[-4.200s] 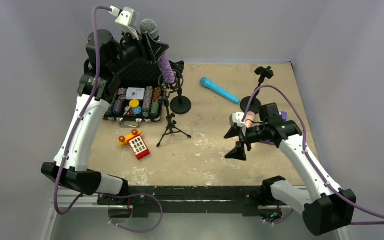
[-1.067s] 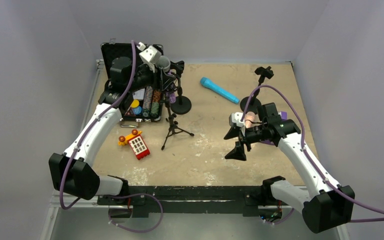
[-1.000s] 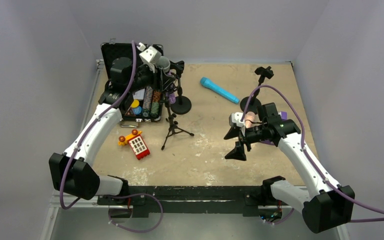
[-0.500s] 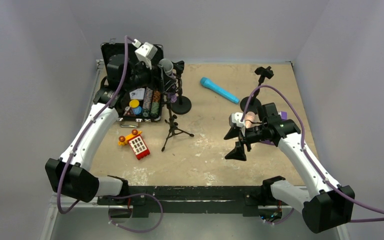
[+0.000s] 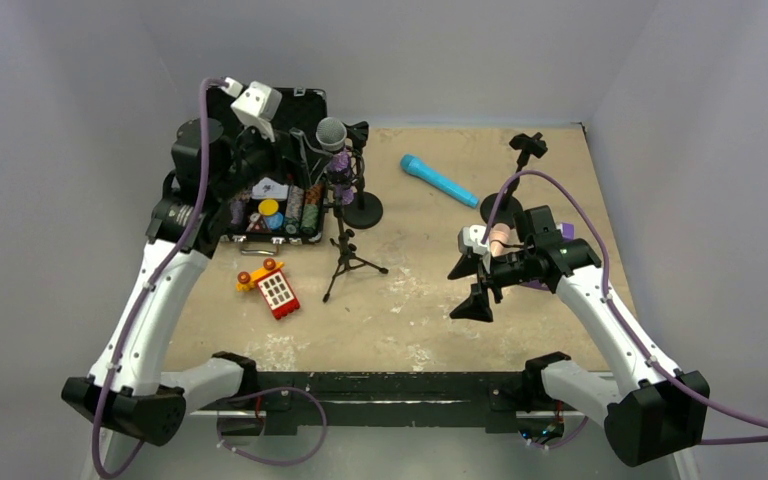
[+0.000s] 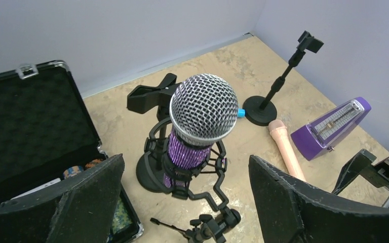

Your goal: Attach the microphones to the stand

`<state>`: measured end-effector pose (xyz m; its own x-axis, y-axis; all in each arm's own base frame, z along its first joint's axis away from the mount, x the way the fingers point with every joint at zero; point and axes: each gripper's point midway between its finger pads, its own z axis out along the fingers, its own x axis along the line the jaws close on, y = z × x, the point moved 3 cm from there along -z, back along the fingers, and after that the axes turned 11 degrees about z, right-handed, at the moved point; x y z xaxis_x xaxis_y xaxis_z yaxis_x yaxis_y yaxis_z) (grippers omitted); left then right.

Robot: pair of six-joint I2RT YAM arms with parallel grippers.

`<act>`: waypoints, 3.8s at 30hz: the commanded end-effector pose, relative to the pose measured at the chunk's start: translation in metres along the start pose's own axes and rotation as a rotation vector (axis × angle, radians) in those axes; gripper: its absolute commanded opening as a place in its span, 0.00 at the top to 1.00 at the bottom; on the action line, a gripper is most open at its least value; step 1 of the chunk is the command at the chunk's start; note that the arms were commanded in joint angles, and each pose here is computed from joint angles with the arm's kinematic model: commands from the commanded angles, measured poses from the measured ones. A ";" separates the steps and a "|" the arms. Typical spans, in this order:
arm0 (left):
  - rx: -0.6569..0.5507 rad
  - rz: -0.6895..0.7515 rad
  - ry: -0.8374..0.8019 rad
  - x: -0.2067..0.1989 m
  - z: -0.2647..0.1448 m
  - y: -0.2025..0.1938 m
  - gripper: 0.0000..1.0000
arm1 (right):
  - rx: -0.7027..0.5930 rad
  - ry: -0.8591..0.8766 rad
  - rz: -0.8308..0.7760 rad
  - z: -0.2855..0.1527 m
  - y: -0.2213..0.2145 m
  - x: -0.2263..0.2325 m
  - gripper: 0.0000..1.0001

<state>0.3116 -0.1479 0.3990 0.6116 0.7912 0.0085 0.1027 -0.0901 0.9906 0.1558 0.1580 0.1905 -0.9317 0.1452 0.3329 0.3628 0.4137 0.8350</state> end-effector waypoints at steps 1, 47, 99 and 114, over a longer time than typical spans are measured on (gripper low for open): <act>-0.033 0.016 0.090 0.000 -0.032 0.005 0.04 | -0.009 0.004 -0.023 -0.001 0.003 0.001 0.10; 0.056 -0.121 0.172 -0.048 -0.145 -0.161 0.01 | -0.110 -0.225 -0.184 -0.089 0.117 0.047 0.08; 0.067 -0.097 0.152 -0.049 -0.145 -0.163 0.01 | -0.217 -0.307 -0.129 -0.112 0.132 0.035 0.08; 0.067 -0.097 0.152 -0.049 -0.145 -0.163 0.01 | -0.215 -0.309 -0.125 -0.112 0.131 0.033 0.08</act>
<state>0.1493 -0.0833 0.2503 0.4544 0.8868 -0.0844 0.2544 -0.0384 0.9663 0.1731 0.1142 0.3566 -0.9134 0.3955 0.0961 0.2161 0.2712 0.9380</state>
